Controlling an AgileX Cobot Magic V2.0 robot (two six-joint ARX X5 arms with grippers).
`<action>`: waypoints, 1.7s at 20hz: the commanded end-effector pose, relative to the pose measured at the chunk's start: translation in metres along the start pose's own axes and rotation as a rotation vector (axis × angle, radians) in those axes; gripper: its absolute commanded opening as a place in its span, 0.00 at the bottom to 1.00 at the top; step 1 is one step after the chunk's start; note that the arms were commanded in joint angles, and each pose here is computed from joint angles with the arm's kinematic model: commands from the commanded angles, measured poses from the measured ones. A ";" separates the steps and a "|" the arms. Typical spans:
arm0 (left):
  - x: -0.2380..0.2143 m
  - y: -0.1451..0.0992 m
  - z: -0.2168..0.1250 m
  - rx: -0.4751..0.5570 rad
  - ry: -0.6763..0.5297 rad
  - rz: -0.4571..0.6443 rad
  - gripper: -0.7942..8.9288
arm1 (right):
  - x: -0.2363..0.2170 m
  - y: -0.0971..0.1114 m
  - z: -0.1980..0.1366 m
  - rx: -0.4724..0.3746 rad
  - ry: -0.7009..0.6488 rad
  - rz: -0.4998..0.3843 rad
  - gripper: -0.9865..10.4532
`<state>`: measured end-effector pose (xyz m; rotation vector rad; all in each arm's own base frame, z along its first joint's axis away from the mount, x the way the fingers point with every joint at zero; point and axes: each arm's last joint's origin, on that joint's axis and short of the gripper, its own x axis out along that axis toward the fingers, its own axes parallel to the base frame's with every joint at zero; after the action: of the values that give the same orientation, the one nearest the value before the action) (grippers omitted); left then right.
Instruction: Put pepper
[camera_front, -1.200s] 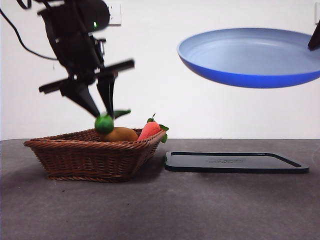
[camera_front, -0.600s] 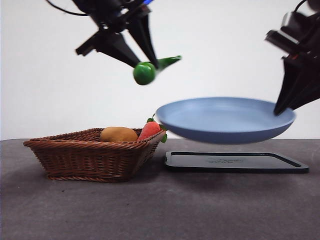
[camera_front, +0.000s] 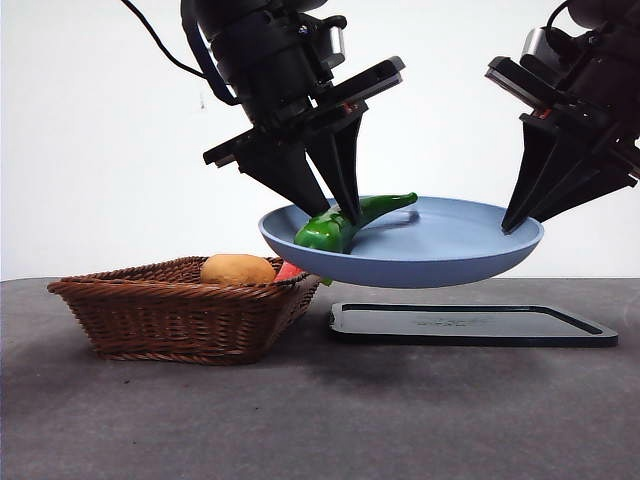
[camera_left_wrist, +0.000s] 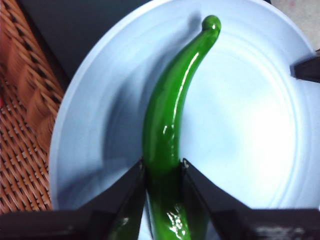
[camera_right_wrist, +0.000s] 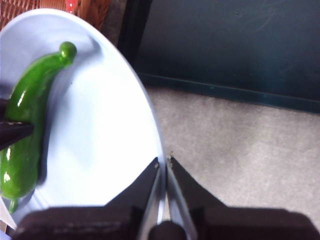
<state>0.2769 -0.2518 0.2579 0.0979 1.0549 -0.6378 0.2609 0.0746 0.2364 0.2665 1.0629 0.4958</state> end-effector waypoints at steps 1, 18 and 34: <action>0.002 -0.004 0.003 0.025 -0.009 0.001 0.29 | 0.000 0.002 0.004 0.005 -0.014 0.009 0.09; -0.094 -0.018 -0.005 0.116 -0.158 -0.078 0.31 | -0.011 -0.026 0.013 0.092 -0.060 -0.053 0.09; -0.198 -0.019 -0.035 0.177 -0.391 -0.114 0.31 | 0.055 -0.122 0.090 0.282 -0.006 -0.157 0.09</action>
<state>0.1731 -0.1641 0.4058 0.0499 0.6490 -0.8017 0.3880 0.0002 0.1814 0.4248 1.1528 0.2007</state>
